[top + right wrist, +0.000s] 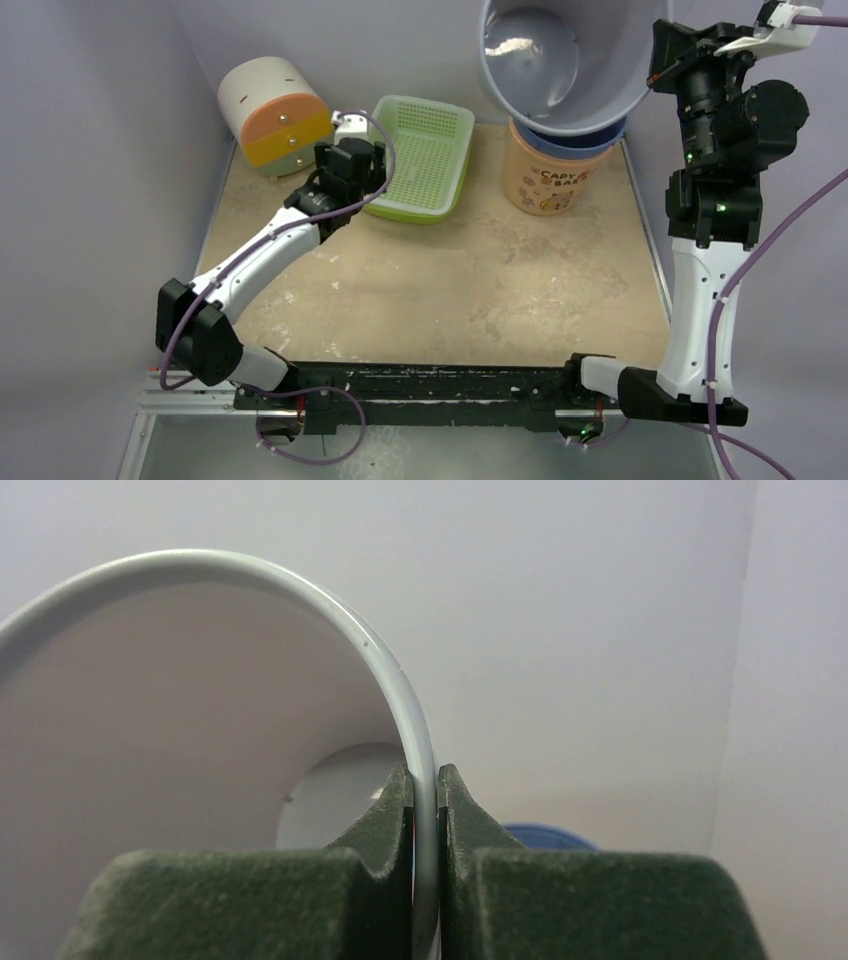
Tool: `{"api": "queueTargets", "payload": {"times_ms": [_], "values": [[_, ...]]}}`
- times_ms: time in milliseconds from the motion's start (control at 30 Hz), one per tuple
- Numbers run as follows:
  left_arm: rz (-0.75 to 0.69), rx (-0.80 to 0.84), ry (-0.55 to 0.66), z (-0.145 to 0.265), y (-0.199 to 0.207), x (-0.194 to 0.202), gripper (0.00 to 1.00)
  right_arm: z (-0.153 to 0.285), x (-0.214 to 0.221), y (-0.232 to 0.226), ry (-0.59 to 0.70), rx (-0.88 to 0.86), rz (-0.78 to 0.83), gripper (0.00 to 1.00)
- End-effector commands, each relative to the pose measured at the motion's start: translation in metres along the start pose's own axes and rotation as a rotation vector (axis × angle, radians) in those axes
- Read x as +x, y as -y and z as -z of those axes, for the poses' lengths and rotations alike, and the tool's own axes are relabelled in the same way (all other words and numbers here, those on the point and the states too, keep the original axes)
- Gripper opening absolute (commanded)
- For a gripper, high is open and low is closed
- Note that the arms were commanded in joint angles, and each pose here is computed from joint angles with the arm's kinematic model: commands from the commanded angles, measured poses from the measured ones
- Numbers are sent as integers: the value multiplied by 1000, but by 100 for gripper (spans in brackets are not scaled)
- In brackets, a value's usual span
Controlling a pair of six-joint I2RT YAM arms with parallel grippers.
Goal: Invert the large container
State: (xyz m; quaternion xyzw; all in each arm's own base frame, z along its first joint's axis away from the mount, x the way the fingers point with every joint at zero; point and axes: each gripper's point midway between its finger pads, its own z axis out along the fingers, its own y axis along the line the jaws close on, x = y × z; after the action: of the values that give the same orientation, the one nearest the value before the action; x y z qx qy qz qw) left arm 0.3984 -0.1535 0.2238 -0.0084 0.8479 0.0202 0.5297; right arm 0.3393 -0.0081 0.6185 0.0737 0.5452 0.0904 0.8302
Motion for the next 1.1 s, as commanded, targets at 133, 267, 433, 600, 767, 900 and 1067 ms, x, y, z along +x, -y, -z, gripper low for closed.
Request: {"api": "queueTargets", "payload": {"times_ms": [133,267,433,600,767,900,1067], "values": [[280,-219,333,104,-101,-154,78,46,-31,-47,51,-214,-50,0],[304,-252,369,127,-123,-174,78,62,-13,-70,-37,-344,-71,0],[315,-236,392,140,-125,-184,78,76,12,-81,-133,-425,-75,0],[327,-218,430,154,-128,-199,78,80,50,-90,-222,-468,-96,0],[326,-182,459,163,-126,-207,78,81,108,-120,-329,-507,-132,0],[288,-184,438,161,-126,-204,78,88,154,-141,-422,-533,-147,0],[265,-171,420,158,-122,-197,78,97,192,-149,-514,-537,-142,0]]}}
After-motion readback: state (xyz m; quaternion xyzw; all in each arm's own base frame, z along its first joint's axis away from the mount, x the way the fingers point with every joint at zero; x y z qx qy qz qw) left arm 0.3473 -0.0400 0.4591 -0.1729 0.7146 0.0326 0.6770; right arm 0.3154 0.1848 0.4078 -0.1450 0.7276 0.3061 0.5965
